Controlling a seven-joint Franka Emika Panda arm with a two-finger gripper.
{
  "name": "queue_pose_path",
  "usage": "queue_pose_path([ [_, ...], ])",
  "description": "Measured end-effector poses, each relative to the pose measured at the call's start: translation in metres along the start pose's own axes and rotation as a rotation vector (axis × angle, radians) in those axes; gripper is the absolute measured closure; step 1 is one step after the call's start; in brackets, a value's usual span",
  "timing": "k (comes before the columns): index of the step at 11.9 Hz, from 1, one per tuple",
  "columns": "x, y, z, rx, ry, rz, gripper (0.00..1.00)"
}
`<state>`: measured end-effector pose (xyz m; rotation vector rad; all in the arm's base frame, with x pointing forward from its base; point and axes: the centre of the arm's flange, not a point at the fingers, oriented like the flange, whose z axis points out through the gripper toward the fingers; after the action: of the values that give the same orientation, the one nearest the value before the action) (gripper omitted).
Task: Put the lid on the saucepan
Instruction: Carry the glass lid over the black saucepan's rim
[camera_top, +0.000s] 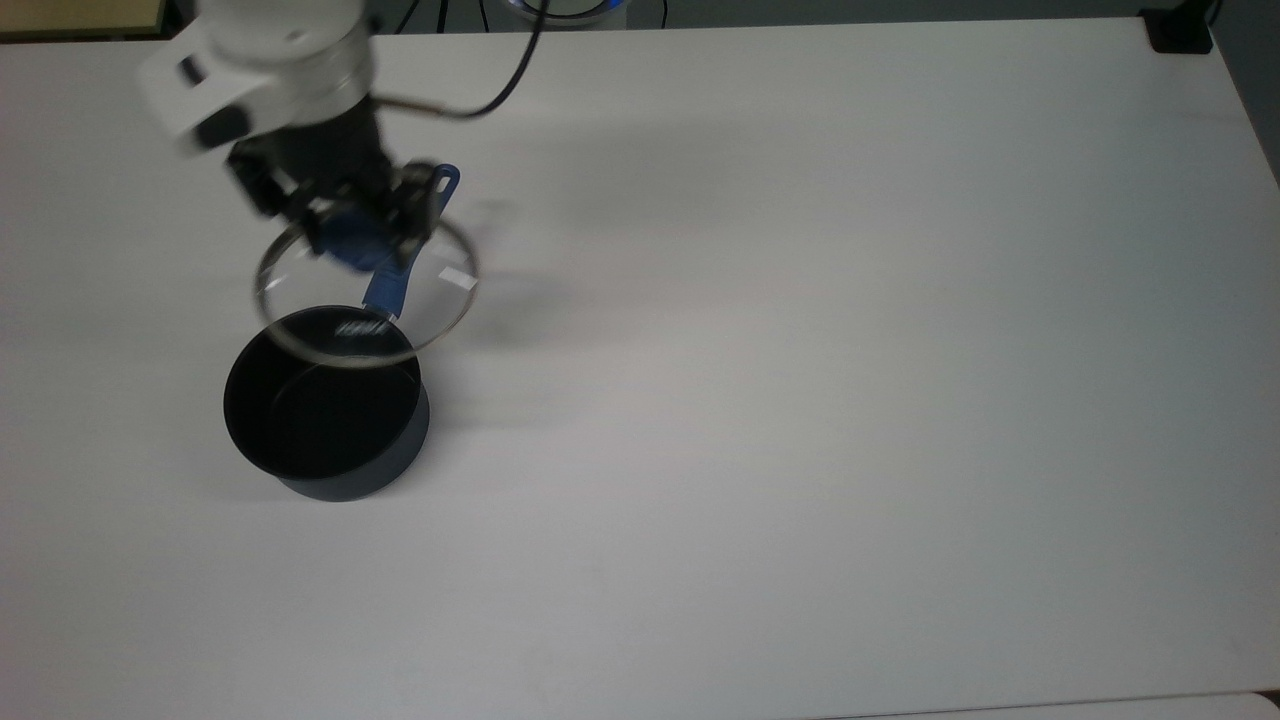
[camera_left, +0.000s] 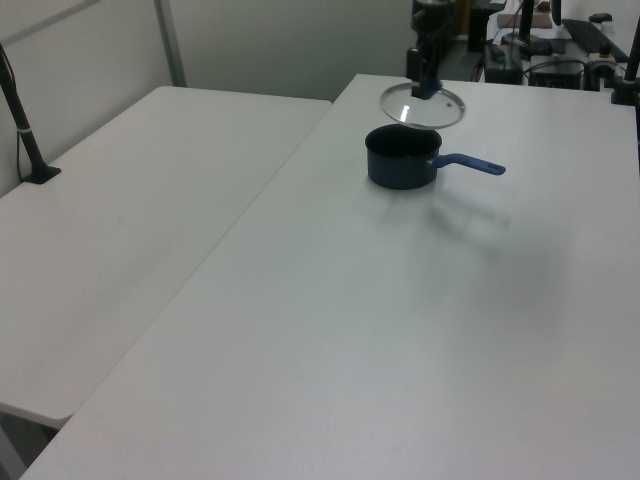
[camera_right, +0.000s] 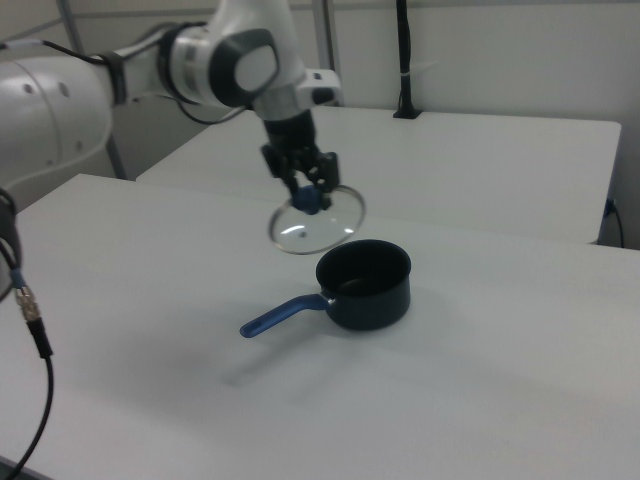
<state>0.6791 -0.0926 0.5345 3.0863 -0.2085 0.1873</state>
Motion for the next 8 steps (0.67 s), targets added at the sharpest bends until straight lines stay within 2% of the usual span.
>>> queue_pose_path([
  [3,0.031,0.027,0.049,-0.027,0.087,0.047,0.34],
  [8,0.038,0.024,0.087,-0.043,0.058,0.061,0.34],
])
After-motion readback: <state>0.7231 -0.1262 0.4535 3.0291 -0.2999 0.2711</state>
